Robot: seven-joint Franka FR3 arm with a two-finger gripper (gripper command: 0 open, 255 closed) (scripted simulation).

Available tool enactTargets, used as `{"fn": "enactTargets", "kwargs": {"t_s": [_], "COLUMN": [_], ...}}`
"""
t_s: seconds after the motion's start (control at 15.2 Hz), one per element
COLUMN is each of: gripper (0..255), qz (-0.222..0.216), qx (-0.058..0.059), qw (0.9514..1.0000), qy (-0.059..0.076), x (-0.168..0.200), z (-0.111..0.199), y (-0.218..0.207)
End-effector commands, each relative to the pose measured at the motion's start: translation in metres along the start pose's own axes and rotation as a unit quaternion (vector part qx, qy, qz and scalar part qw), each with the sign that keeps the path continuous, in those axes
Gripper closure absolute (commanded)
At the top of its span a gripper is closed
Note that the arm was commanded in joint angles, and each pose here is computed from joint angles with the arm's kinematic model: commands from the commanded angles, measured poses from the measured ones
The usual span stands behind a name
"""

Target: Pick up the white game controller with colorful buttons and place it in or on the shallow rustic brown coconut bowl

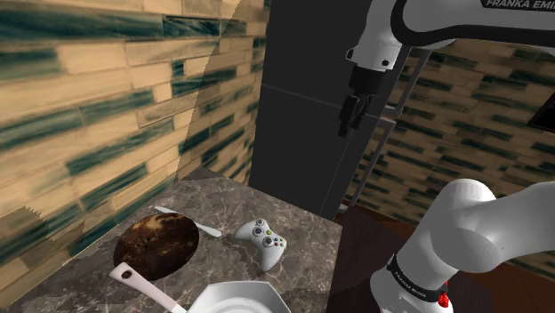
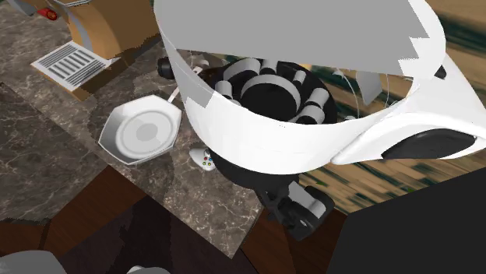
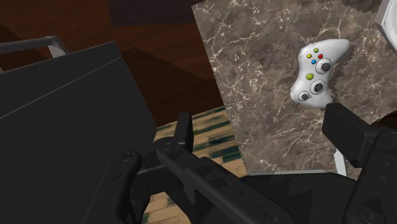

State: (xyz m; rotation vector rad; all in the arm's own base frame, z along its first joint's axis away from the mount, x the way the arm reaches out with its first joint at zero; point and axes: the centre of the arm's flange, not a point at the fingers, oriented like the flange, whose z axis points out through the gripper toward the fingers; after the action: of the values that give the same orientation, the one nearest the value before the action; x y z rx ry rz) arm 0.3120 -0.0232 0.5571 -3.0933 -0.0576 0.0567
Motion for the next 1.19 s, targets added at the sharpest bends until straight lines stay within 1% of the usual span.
{"fn": "enactTargets", "kwargs": {"t_s": [0.0, 1.12], "gripper": [0, 0], "qz": [0.0, 0.033], "qx": [0.0, -0.045], "qw": [1.0, 0.9982], "qy": [0.0, -0.02], "x": [0.0, 0.055], "z": [0.0, 0.178], "y": [0.0, -0.142]}}
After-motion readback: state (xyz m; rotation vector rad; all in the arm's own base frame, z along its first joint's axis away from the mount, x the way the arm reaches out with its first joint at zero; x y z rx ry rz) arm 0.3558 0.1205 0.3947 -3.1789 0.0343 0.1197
